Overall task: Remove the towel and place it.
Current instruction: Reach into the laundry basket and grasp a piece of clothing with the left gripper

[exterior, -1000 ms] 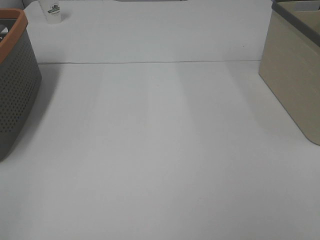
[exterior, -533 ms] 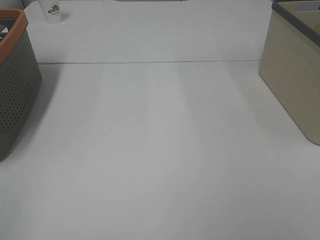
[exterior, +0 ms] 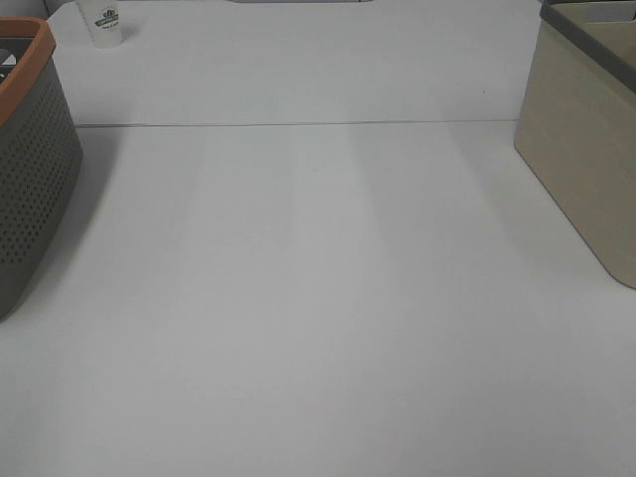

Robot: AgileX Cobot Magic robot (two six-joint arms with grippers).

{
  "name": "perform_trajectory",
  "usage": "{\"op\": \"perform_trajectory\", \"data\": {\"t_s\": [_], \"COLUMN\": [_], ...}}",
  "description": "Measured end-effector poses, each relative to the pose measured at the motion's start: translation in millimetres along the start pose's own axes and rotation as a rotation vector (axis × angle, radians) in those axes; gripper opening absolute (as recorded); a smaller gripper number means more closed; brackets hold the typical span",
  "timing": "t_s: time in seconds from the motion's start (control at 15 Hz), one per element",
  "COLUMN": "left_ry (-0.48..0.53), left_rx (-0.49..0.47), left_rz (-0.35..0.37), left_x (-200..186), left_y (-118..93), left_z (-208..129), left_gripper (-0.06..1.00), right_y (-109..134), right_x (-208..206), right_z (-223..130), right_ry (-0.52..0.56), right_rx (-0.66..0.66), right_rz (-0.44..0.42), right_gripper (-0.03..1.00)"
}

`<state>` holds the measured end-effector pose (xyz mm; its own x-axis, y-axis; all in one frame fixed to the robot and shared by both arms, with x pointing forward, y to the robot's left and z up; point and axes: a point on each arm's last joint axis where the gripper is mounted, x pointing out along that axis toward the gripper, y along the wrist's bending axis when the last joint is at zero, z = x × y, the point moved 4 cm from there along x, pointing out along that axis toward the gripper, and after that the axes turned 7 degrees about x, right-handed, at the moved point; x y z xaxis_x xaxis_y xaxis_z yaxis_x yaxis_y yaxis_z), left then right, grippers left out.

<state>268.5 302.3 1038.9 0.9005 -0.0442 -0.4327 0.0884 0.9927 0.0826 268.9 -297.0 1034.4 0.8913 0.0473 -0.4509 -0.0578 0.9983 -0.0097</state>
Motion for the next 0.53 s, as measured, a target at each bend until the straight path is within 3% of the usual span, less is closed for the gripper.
{"op": "perform_trajectory", "data": {"t_s": [0.53], "left_ry": [0.016], "left_rx": [-0.011], "left_rz": [0.006], "left_x": [1.9], "left_y": [1.5], "left_z": [8.4], "left_gripper": [0.76], "right_y": [0.0], "right_x": [0.0], "right_z": [0.0], "right_ry": [0.000], "right_rx": [0.000], "right_rz": [0.000], "right_gripper": [0.71]}}
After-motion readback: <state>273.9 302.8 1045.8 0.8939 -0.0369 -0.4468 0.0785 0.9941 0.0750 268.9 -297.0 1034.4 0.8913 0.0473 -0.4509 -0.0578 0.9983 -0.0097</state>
